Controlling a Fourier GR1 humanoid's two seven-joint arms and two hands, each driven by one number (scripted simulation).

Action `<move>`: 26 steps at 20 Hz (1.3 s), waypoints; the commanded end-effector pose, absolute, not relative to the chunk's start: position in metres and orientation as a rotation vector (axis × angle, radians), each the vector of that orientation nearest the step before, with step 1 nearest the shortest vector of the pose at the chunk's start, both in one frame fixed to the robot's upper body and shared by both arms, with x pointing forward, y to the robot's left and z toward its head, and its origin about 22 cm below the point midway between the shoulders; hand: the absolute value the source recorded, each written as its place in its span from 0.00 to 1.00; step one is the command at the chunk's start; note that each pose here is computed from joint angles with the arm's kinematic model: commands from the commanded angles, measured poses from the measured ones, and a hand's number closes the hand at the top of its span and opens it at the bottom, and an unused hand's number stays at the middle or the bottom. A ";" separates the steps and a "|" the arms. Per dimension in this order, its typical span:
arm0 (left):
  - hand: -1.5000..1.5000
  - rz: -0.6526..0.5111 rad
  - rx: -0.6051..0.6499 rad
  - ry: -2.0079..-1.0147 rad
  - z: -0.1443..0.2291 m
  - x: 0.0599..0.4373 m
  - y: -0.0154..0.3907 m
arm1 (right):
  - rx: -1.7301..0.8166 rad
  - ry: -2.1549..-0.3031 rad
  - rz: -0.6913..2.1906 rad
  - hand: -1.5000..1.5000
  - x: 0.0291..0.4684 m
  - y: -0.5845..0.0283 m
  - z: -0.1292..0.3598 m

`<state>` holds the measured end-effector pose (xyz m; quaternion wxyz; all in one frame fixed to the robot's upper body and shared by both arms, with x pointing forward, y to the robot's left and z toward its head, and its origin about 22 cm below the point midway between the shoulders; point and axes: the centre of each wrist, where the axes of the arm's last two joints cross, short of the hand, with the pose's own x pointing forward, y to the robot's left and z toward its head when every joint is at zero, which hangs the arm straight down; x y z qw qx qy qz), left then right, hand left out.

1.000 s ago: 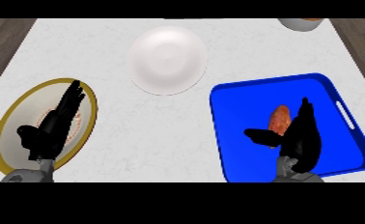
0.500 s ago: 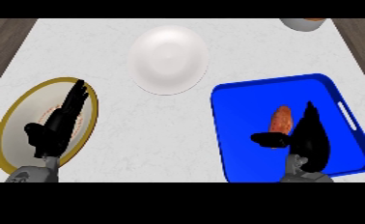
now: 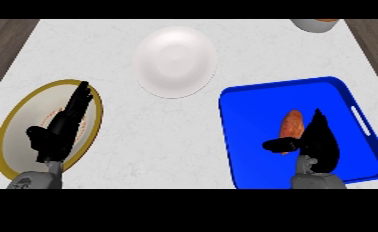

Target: Pick the sweet potato from the tray and place it in the plate

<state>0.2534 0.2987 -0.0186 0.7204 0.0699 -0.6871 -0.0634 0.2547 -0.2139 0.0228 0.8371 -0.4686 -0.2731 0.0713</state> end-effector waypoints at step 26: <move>0.50 -0.147 0.156 -1.525 -0.031 0.259 0.299 | -1.005 -0.984 0.756 1.00 0.251 -0.214 -0.017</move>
